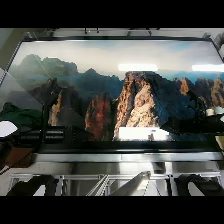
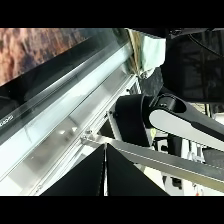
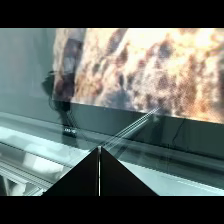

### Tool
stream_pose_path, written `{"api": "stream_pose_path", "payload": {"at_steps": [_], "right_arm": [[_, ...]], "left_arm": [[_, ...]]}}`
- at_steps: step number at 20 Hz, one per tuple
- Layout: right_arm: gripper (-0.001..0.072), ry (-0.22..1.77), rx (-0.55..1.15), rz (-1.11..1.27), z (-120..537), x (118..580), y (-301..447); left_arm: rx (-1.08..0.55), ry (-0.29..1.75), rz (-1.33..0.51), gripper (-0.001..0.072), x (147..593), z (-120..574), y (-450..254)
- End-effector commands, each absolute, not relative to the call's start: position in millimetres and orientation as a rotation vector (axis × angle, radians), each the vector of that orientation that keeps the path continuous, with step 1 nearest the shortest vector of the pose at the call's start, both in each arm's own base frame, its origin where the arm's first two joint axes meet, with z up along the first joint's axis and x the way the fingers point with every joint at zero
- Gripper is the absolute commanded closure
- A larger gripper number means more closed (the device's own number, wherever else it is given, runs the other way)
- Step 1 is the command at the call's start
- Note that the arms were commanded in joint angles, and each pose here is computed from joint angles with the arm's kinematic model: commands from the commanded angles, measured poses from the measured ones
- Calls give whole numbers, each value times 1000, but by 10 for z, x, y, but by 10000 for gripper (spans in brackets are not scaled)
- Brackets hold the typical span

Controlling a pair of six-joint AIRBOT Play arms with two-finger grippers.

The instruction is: Fold the shirts.

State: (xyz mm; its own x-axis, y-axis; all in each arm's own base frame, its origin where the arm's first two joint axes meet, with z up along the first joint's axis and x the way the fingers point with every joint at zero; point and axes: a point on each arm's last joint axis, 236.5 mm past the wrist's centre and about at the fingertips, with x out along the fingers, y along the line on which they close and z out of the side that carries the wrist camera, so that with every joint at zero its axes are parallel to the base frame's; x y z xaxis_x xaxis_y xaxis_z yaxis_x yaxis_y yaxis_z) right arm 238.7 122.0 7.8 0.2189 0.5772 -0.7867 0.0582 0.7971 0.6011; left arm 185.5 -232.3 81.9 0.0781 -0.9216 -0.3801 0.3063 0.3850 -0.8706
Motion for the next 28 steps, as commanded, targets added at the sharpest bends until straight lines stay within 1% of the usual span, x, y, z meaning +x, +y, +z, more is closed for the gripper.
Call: {"api": "stream_pose_path", "payload": {"at_steps": [1, 3, 4, 6, 7, 8, 10, 11, 12, 13, 14, 15, 16, 17, 19, 22, 24, 27, 28], "right_arm": [[697, 1319, 583, 389, 77, 2382, 1224], [697, 1319, 583, 389, 77, 2382, 1224], [697, 1319, 583, 389, 77, 2382, 1224], [697, 1319, 583, 389, 78, 2382, 1224], [697, 1319, 583, 389, 77, 2382, 1224], [697, 1319, 583, 389, 77, 2382, 1224], [697, 1319, 583, 389, 77, 2382, 1224], [697, 1303, 550, 405, 73, 2401, 1209], [696, 1264, 515, 418, 79, 2469, 1186], [696, 1244, 513, 411, 86, 2517, 1173], [696, 1242, 513, 410, 86, 2522, 1173], [696, 1242, 513, 410, 86, 2520, 1173], [696, 1243, 513, 410, 85, 2518, 1173], [697, 1243, 513, 411, 86, 2518, 1175], [697, 1244, 513, 411, 86, 2517, 1175], [696, 1193, 516, 386, 107, 2641, 1138], [696, 1186, 517, 383, 109, 2657, 1131], [696, 1181, 536, 394, 139, 2663, 1172], [696, 1179, 545, 399, 151, 2665, 1188]], "left_arm": [[-695, 1124, -1038, 687, 1859, 818, -2323], [-695, 1123, -1037, 690, 1863, 816, -2322], [-698, 1121, -1029, 706, 1879, 814, -2314], [-707, 1123, -941, 707, 2035, 813, -2157], [-664, 1117, -849, 708, 2195, 803, -1937], [-607, 1095, -714, 708, 2410, 805, -1596], [-501, 1011, -427, 702, 2779, 927, -748], [-458, 954, -271, 515, 2903, 1042, -248], [-440, 885, -127, 363, 2988, 1170, 212], [-442, 805, 7, 363, 3034, 1306, 657], [-427, 735, 99, 363, 3049, 1417, 1039], [-398, 706, 162, 361, 3032, 1457, 1355], [-375, 698, 210, 29, 3032, 1439, 1657], [-405, 696, 257, -13, 3064, 1369, 1904], [-469, 772, 285, -13, 3131, 1034, 2243], [-562, 1036, 266, -13, 2959, 206, 2440], [-665, 1170, 206, -13, 2874, -253, 2331], [-802, 1329, 94, 7, 2755, -714, 2053], [-846, 1375, 64, 179, 2732, -804, 1938]]}}
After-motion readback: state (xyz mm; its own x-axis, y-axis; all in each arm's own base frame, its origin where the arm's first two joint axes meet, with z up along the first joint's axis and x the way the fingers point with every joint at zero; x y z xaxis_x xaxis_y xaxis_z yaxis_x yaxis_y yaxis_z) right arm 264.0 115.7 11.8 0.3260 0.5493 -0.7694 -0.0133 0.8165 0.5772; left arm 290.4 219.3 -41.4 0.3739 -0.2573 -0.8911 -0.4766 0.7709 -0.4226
